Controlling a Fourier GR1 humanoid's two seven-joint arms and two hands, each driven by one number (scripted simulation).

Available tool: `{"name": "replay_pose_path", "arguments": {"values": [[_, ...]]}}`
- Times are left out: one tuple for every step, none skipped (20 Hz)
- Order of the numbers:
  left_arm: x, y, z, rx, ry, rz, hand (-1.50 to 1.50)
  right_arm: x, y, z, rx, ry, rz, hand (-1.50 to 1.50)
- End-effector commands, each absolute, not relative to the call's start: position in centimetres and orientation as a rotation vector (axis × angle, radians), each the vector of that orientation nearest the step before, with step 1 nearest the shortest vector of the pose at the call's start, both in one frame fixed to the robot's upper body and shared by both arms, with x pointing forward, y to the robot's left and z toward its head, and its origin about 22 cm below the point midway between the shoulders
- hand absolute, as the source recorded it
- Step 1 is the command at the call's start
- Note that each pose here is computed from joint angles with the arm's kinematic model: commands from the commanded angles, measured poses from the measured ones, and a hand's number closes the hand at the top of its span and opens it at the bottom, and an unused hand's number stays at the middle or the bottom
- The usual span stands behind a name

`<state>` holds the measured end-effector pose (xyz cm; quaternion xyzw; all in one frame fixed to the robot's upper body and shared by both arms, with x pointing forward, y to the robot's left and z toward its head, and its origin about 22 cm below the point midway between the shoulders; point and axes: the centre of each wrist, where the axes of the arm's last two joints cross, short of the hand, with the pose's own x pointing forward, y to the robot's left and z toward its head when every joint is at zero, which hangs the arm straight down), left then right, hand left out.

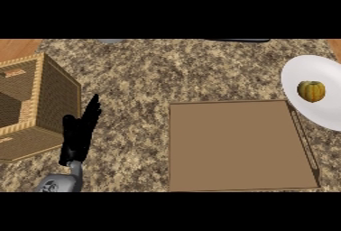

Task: Pick the squash from the tray and place it in the plate

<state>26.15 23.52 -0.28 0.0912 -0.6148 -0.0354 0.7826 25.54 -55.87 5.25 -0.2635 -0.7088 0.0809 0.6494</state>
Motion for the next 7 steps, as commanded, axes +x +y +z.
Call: {"name": "replay_pose_path", "arguments": {"values": [[25.7, 23.3, -0.4, 0.18, -1.329, -0.075, 0.0, 24.7, -56.8, 5.8, -0.627, -1.61, 0.136, -1.5], [25.8, 22.8, -0.6, 0.18, -1.33, -0.079, 0.0, 25.2, -56.1, 5.2, -0.624, -1.608, 0.156, -1.5], [26.2, 23.6, 0.0, 0.197, -1.325, -0.078, 0.0, 24.5, -56.7, 5.5, -0.614, -1.597, 0.165, -1.5], [26.6, 23.0, -0.1, 0.199, -1.357, -0.085, 0.0, 25.0, -56.2, 5.1, -0.633, -1.598, 0.158, -1.5], [26.6, 22.3, -0.2, 0.169, -1.327, -0.081, 0.0, 24.8, -56.7, 5.9, -0.621, -1.589, 0.185, -1.5], [26.2, 23.9, -0.2, 0.199, -1.336, -0.083, 0.0, 24.2, -57.2, 6.2, -0.671, -1.594, 0.16, -1.5], [27.2, 22.3, 0.4, 0.161, -1.32, -0.074, 0.0, 25.3, -56.4, 5.9, -0.671, -1.595, 0.162, -1.5]]}}
